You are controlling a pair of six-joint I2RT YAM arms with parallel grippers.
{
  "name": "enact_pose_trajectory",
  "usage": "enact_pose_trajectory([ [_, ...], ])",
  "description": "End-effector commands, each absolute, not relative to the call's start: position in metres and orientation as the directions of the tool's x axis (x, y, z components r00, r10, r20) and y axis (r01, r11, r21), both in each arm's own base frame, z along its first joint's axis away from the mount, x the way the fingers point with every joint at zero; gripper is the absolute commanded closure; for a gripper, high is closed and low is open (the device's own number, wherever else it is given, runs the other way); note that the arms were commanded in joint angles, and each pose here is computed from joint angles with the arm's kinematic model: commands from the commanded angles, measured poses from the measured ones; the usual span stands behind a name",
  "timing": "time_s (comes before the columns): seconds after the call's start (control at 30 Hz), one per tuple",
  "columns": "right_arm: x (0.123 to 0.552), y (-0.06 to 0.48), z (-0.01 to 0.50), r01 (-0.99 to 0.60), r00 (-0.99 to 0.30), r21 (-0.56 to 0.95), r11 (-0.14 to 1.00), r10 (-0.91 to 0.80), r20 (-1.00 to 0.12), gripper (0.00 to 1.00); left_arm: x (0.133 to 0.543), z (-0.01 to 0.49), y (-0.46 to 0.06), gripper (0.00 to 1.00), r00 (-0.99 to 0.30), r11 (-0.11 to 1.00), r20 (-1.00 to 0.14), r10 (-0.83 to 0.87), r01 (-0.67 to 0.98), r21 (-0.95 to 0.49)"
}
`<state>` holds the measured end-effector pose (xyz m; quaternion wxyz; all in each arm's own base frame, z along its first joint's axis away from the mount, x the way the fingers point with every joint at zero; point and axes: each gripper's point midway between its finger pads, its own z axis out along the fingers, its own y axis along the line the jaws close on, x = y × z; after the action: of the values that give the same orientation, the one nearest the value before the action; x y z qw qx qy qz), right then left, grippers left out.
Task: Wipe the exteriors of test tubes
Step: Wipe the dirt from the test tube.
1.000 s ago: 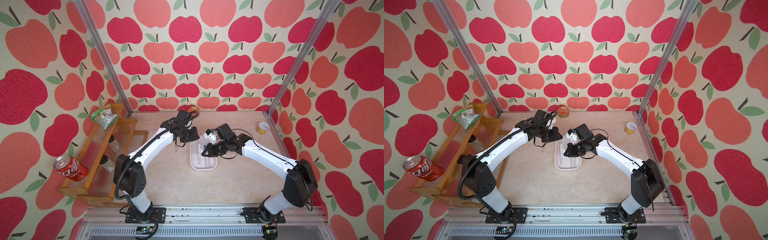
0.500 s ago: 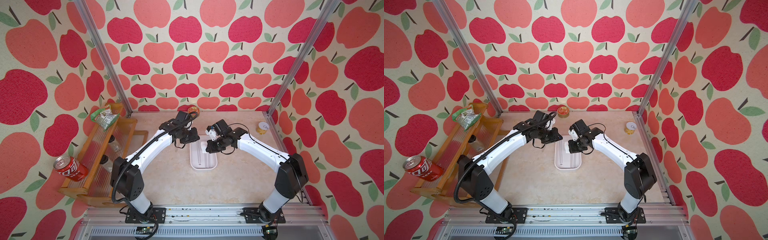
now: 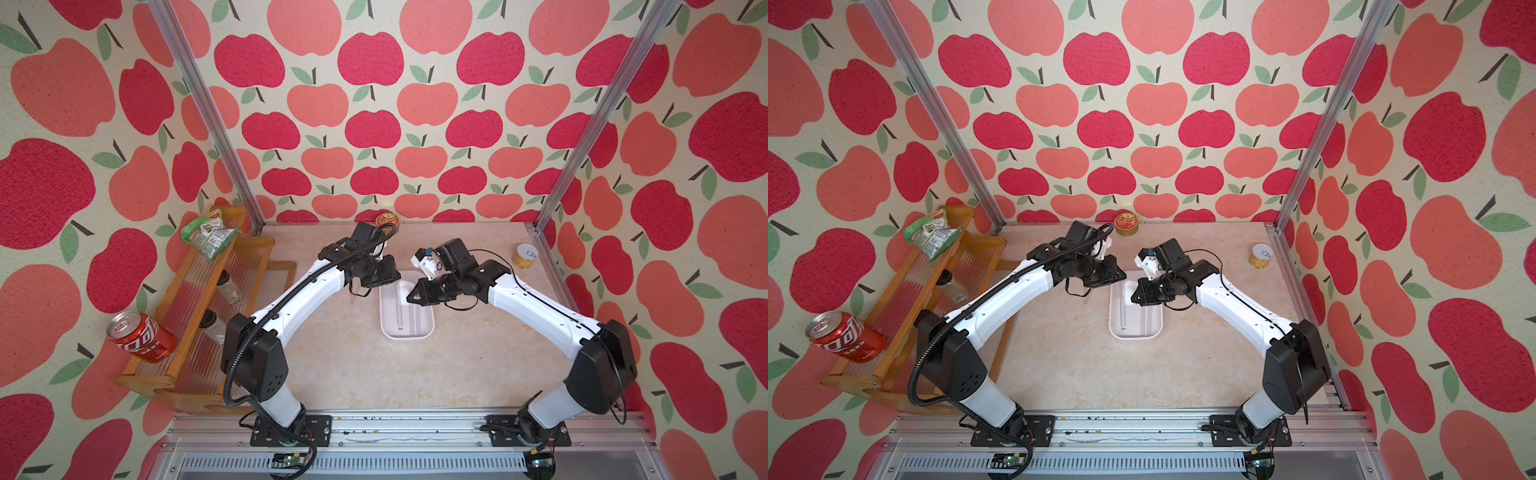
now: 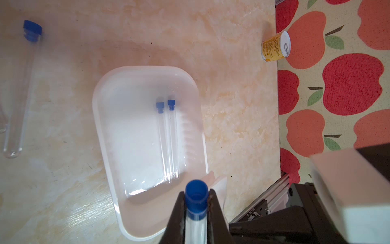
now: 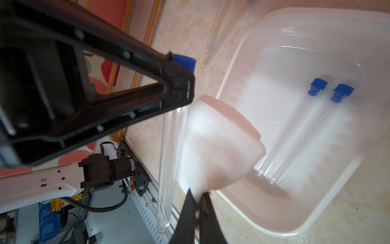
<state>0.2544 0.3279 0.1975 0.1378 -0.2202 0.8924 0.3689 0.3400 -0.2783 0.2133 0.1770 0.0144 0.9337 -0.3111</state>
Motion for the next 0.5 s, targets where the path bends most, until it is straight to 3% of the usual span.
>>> enact_pose_trajectory([
  [0.0,0.251,0.332,0.211,-0.485,-0.872,0.655,0.579,-0.269,-0.408,1.00,0.336,0.209,-0.283,0.87,-0.943,0.799,-0.322,-0.082,0.131,-0.587],
  [0.47,0.221,0.328,0.211,-0.486,-0.874,0.707,0.514,-0.303,-0.380,1.00,0.342,0.211,-0.283,0.87,-0.941,0.803,-0.329,-0.079,0.135,-0.580],
])
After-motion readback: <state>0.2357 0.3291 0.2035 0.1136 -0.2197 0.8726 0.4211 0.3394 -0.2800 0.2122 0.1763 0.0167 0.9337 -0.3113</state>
